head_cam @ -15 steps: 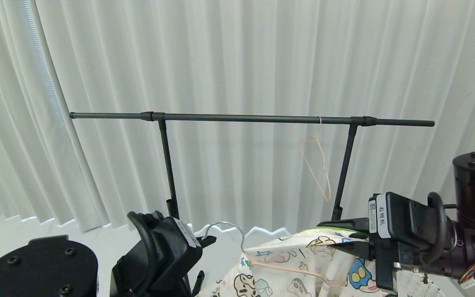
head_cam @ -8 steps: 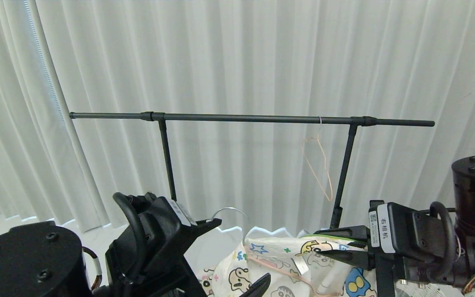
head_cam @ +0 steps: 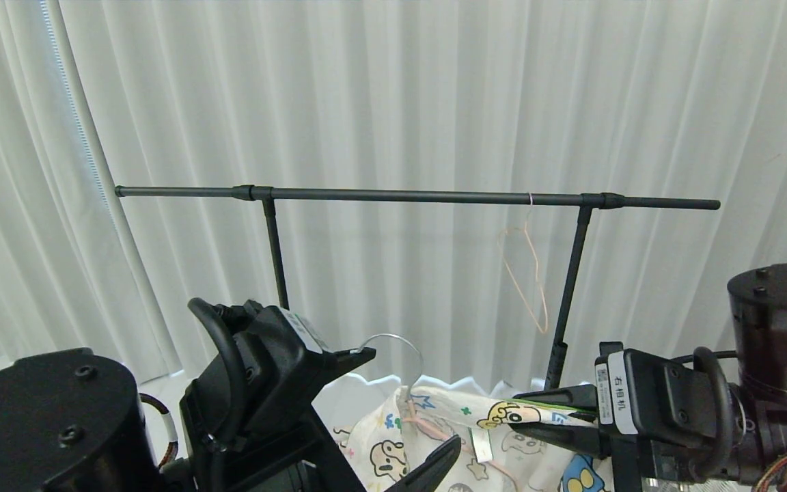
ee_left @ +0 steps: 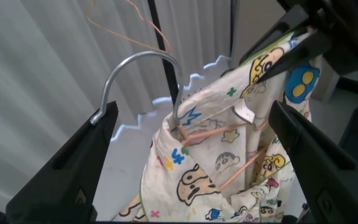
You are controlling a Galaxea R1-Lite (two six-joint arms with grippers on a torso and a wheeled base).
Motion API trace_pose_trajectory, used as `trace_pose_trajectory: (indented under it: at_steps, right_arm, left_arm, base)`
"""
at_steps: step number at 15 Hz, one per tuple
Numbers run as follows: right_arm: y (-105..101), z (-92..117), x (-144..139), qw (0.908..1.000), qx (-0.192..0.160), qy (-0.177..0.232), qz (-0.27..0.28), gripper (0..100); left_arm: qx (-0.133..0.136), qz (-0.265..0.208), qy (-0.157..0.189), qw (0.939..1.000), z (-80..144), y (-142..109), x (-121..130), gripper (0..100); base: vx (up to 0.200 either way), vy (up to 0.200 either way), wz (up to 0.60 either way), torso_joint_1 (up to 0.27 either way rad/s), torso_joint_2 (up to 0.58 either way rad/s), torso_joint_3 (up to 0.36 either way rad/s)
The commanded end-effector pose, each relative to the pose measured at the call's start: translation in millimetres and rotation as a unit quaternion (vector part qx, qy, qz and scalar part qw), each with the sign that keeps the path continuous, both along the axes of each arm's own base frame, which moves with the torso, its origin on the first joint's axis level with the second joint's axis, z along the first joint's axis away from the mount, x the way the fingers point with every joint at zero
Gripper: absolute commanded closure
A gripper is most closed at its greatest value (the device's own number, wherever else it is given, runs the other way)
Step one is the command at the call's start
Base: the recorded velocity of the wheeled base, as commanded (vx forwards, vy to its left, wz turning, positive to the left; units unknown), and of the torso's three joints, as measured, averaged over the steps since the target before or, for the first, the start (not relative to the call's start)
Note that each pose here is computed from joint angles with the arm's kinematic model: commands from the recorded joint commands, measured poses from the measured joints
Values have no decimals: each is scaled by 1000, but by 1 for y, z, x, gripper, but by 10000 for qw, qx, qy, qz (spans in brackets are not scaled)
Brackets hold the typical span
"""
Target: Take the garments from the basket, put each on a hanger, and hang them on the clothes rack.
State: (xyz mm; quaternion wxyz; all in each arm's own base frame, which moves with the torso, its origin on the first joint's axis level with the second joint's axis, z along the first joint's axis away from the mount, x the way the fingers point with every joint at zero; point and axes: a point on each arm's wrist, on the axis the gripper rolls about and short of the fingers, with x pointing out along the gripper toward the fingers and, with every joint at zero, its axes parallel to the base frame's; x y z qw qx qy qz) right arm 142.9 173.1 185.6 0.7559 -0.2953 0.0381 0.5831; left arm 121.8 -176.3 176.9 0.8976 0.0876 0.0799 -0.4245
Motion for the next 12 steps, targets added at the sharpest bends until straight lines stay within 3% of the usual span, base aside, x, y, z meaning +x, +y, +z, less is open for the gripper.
trace_pose_trajectory:
  at_steps: [1, 7, 12]
  right_arm:
    - [2, -2, -3, 10000, -21, 28, 79, 100]
    - [17, -15, -10, 9988, -228, 232, 377, 100]
    - [20, -20, -8, 9980, -228, 541, 243, 100]
  left_arm:
    - [-18, -7, -12, 10000, 1, -1, 0, 0]
    - [-96, -9, -73, 9999, 6, -3, 1, 0]
    - [-110, -10, -92, 9999, 8, -3, 1, 0]
  base:
    - [0, 0, 0, 0, 0, 0]
    - [0, 0, 0, 0, 0, 0]
    - [0, 0, 0, 0, 0, 0]
